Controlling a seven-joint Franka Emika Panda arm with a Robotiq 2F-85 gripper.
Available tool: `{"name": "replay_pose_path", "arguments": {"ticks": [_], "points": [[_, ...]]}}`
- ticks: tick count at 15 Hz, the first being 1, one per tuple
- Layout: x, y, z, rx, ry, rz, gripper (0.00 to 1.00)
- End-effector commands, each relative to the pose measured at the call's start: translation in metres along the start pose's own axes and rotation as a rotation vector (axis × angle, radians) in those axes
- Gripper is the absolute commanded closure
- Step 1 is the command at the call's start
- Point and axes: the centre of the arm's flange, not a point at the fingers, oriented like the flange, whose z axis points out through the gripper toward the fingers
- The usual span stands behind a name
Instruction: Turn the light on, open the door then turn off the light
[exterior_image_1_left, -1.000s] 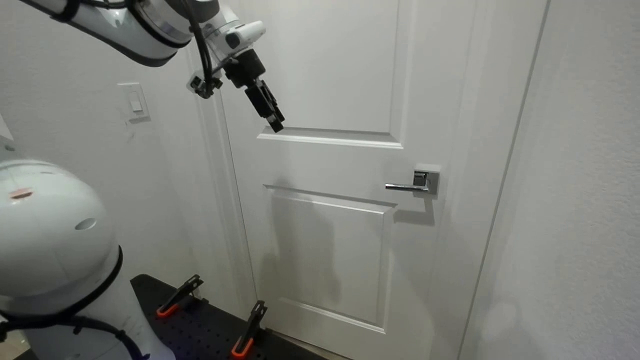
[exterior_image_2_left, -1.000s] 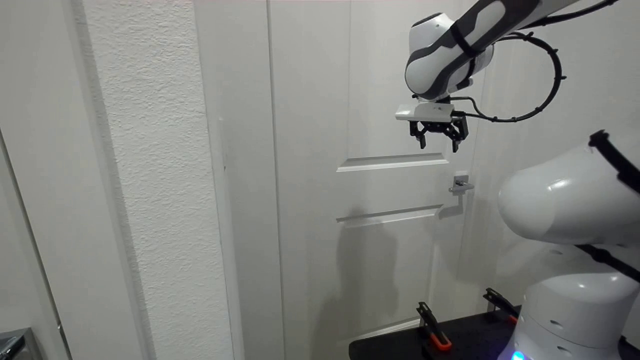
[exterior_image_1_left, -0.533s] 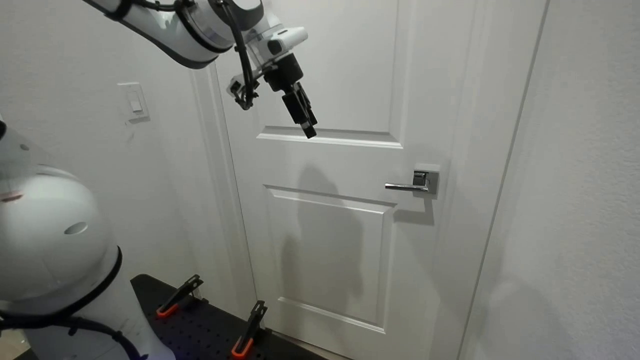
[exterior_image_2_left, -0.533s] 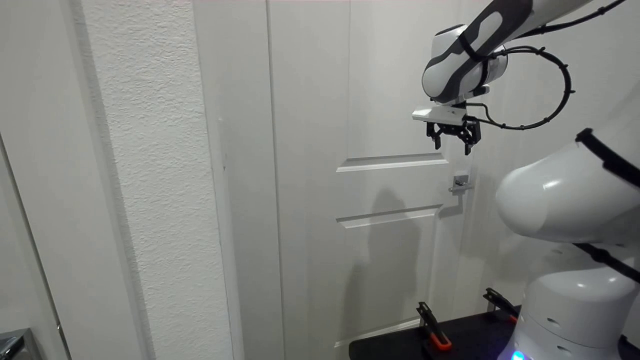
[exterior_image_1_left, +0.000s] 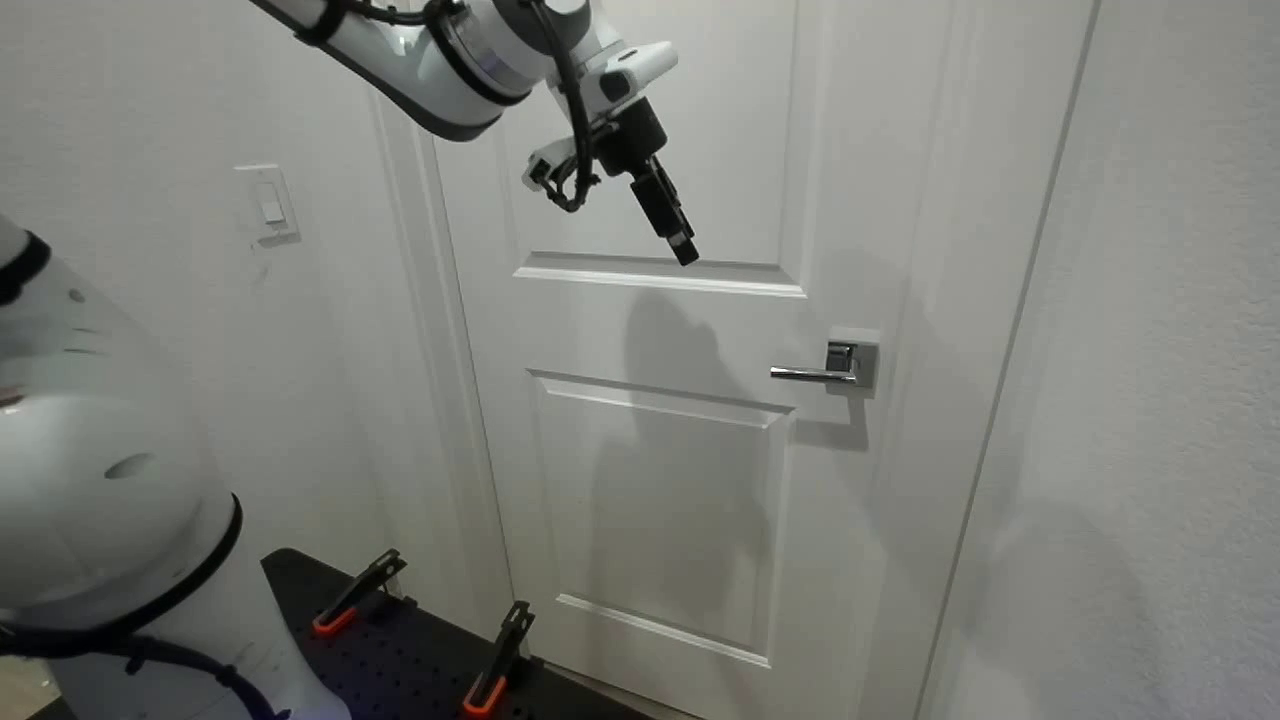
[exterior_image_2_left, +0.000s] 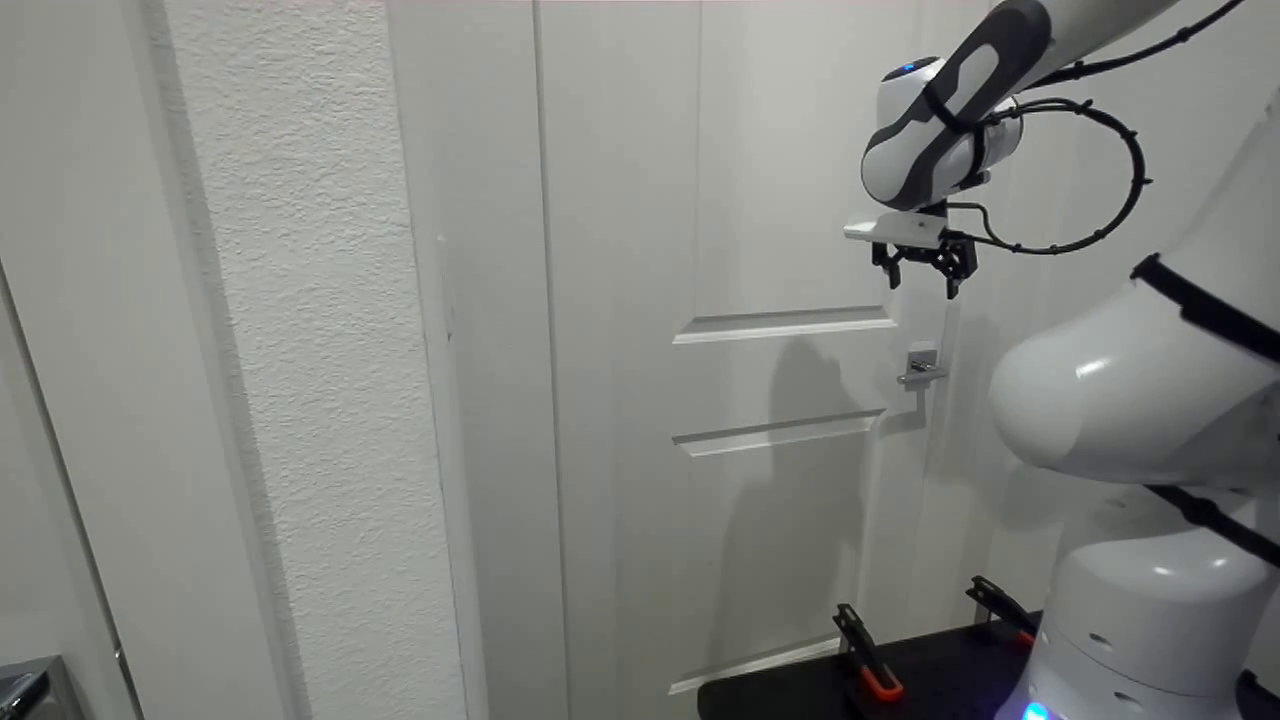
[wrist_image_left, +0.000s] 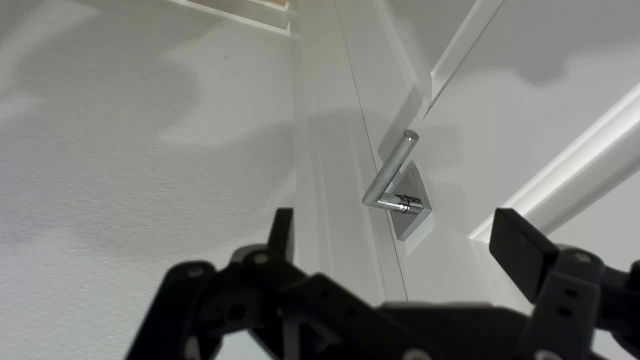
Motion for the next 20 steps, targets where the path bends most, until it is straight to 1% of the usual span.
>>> {"name": "replay_pose_path", "arguments": {"ticks": [1, 5, 11, 15, 20], "points": [[0.034, -0.01, 0.032, -0.015, 0.034, 0.034, 0.0], [0.059, -0.013, 0.066, -0.025, 0.057, 0.052, 0.0], [0.075, -0.029, 0.117, 0.006, 0.089, 0.076, 0.0], [0.073, -0.04, 0.145, 0.007, 0.075, 0.071, 0.0], [0.058, -0.054, 0.182, -0.001, 0.062, 0.057, 0.0]]}}
